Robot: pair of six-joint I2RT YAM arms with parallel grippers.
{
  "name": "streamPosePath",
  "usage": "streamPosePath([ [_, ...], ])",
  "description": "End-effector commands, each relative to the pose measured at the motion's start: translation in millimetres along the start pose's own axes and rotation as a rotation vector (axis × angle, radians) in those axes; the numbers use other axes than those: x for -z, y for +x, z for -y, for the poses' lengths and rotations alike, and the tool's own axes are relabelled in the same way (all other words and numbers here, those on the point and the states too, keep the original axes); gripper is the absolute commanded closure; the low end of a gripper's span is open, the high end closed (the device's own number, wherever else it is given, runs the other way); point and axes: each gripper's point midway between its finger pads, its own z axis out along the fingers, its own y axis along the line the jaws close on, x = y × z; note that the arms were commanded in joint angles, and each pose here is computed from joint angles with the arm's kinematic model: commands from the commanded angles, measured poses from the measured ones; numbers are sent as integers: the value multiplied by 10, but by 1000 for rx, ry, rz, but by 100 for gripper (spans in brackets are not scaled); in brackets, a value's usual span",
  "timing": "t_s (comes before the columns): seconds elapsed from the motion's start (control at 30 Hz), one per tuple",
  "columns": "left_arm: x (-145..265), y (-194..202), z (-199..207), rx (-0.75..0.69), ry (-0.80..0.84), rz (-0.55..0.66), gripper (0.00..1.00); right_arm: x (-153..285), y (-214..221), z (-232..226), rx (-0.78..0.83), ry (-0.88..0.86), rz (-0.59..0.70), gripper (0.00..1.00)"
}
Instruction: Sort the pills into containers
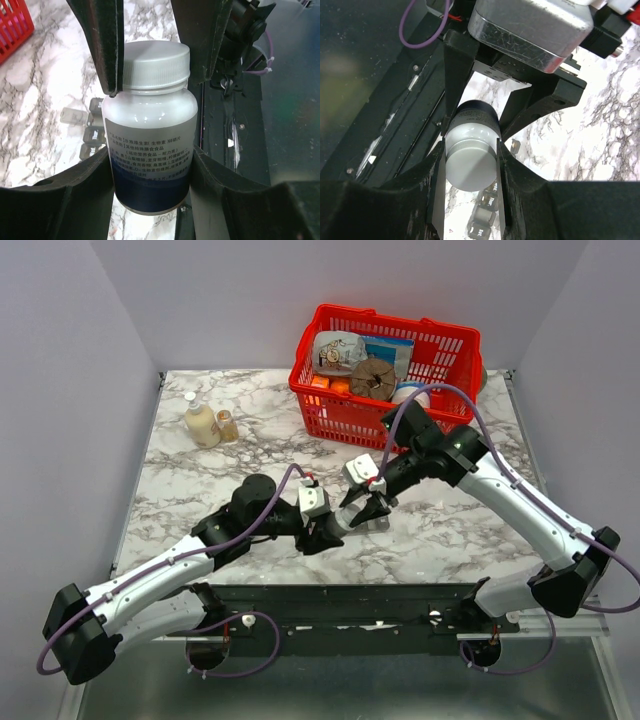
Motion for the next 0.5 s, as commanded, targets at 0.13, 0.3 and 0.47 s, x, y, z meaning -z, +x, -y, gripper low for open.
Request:
streamPosePath([
  [0.13,60,167,77,19,36,-59,100,307,-430,39,-54,17,164,94],
  [0.3,74,144,88,10,39,-45,100,321,-336,20,-94,23,181,94],
  [0.47,64,112,121,15,65,-33,100,313,-204,24,-58,65,137,94],
])
